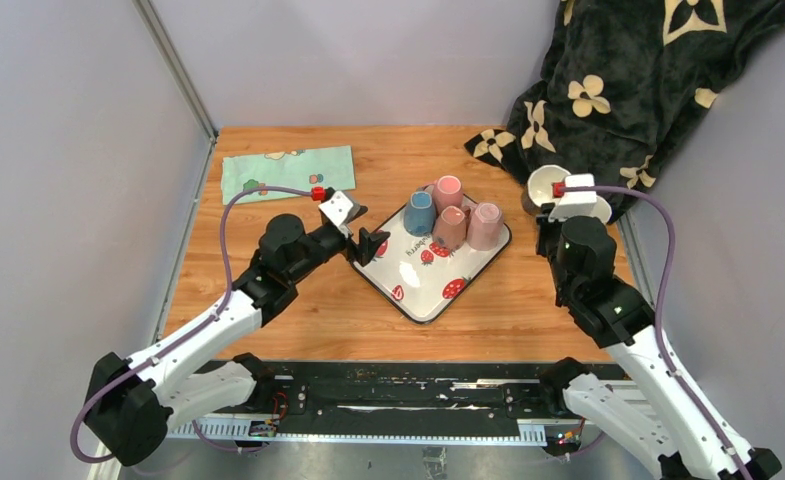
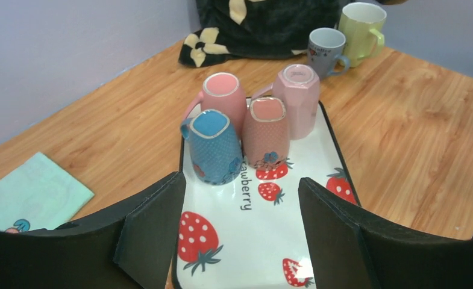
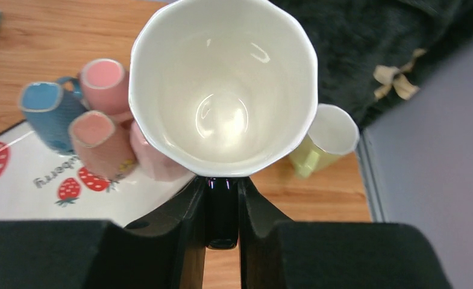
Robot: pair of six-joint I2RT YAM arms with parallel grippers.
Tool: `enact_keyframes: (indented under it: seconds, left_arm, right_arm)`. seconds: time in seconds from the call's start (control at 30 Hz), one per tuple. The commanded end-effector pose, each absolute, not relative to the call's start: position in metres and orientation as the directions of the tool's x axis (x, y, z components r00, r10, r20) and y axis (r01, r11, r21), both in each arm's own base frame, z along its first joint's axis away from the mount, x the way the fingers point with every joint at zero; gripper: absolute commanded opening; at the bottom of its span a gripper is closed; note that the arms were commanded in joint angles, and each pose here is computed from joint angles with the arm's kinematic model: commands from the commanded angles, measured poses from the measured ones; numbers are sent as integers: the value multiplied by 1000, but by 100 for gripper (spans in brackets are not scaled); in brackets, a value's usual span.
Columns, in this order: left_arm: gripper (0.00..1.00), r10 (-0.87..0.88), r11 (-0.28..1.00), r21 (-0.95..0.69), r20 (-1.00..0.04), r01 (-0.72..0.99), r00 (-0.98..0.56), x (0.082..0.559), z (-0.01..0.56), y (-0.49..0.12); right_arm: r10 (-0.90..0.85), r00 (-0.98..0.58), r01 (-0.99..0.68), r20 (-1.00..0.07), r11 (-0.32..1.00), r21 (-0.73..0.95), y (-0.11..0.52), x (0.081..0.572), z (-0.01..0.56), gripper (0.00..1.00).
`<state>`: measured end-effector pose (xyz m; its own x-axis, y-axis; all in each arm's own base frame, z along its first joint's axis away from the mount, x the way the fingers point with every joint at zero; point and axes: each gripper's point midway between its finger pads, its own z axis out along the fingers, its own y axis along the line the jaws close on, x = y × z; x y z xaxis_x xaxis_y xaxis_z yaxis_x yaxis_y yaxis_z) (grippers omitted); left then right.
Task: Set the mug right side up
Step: Place the cup at the corner of the board.
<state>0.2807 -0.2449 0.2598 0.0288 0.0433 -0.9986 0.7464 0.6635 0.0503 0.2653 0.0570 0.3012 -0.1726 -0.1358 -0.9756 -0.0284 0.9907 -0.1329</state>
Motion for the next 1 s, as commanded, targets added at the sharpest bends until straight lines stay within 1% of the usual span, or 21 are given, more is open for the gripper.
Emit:
enact_keyframes:
  seconds: [0.0,0.17,0.4,0.53,0.67,0.83,0.97]
  left_arm:
    - [76,101,676,101,-994,730,44,282,268,-238]
    - [77,116,664,106,-993,741,38,274,260,-236]
    - [77,147,649,111,-989,753,19,270,254,-234]
    - [77,150,640,109,-989,761,15,266,255,-234]
    - [77,136,629,99,-991,771,17,262,256,-236]
    - [77,130,628,100,-991,771,23,260,258,-236]
    - [77,131,623,95,-991,776,17,260,255,-238]
  right_arm:
    - [-54,-167,203,-985,975,-88,6,265,314,0]
    - [82,-218,386,-972,922,-9,-39,265,286,0]
    - [209,-240,561,-948,827,40,-81,263,255,0]
    - [270,-237,660,-933,750,49,-106,258,234,0]
    - [305,-229,710,-924,702,56,-121,260,222,0]
    - [311,-238,760,-920,650,23,-140,261,213,0]
    - [326,-241,775,-914,632,21,-148,267,203,0]
